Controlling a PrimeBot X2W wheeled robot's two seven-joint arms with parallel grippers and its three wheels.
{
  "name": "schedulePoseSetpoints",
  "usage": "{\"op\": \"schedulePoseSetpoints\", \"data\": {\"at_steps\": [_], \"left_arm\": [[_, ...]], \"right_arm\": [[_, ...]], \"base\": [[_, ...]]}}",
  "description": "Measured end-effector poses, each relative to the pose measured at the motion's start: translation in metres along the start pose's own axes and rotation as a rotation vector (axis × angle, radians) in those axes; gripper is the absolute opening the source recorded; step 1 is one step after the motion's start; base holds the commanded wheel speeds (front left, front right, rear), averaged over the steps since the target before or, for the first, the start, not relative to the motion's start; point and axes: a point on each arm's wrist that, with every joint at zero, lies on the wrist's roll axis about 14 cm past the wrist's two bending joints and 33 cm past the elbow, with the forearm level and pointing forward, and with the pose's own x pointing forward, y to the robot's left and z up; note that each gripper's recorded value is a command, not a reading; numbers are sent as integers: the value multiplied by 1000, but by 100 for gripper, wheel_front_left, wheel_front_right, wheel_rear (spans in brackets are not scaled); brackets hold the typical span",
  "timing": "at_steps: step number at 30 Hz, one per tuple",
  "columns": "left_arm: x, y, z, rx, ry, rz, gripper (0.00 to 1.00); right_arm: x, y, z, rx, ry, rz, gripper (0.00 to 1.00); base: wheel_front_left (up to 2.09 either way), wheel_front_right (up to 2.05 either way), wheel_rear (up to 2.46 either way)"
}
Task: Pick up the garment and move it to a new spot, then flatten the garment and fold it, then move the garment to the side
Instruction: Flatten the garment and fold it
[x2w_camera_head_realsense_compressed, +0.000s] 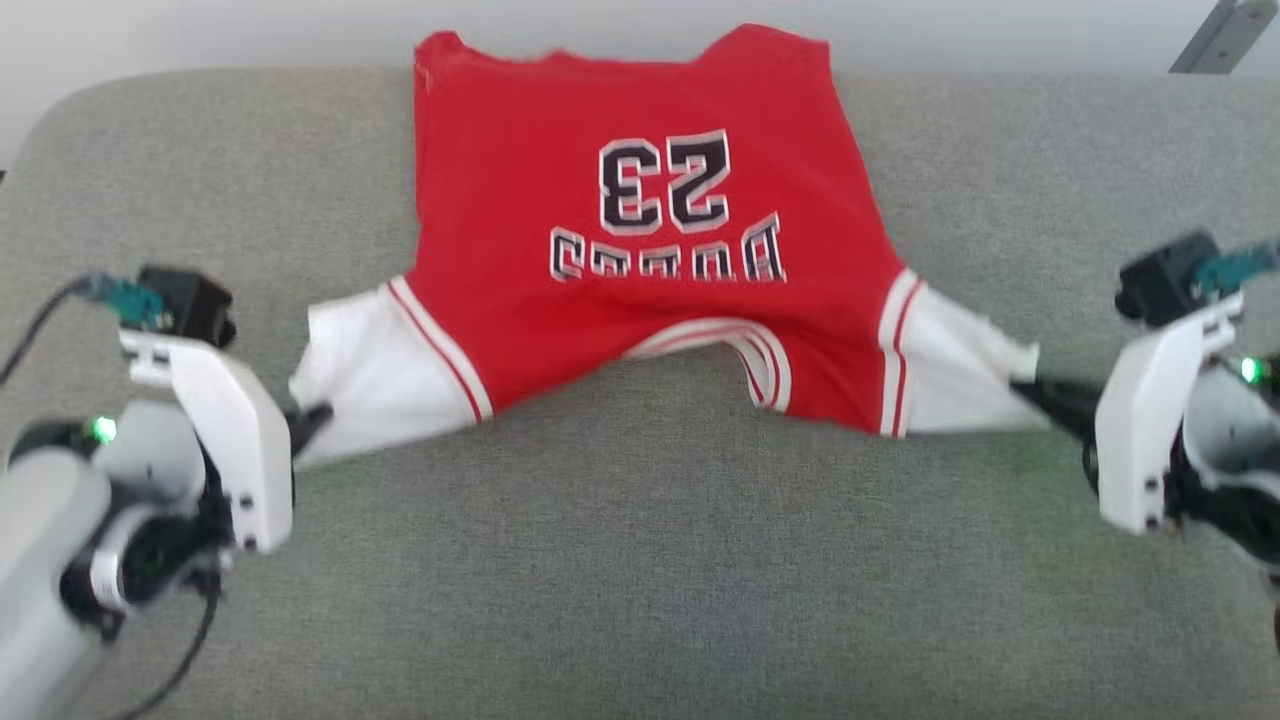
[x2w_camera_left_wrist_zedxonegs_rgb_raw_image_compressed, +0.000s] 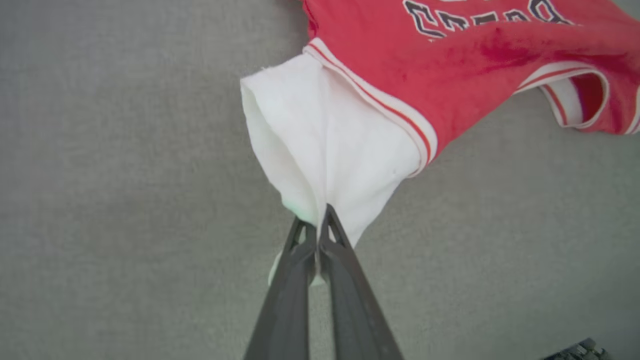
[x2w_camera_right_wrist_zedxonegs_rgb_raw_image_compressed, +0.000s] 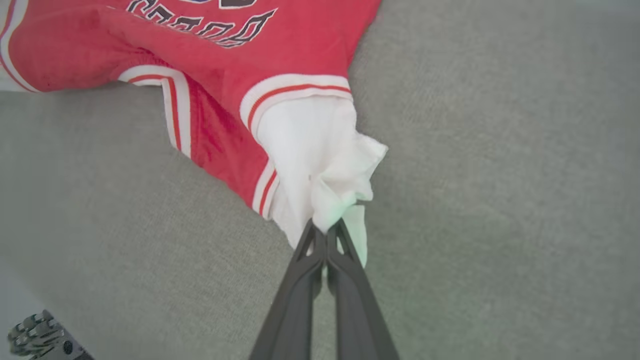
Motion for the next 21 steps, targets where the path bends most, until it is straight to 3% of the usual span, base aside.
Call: {"op": "schedulePoseSetpoints", "data": {"at_steps": [11, 21], "left_arm": [[-42, -16, -83, -98, 212, 15, 0], [-37, -27, -106, -167, 239, -15, 0]], "right_arm": [[-41, 41, -84, 121, 270, 121, 0], [-38, 59, -114, 149, 301, 81, 0]], "base": [[0, 0, 0], [0, 0, 0]]}}
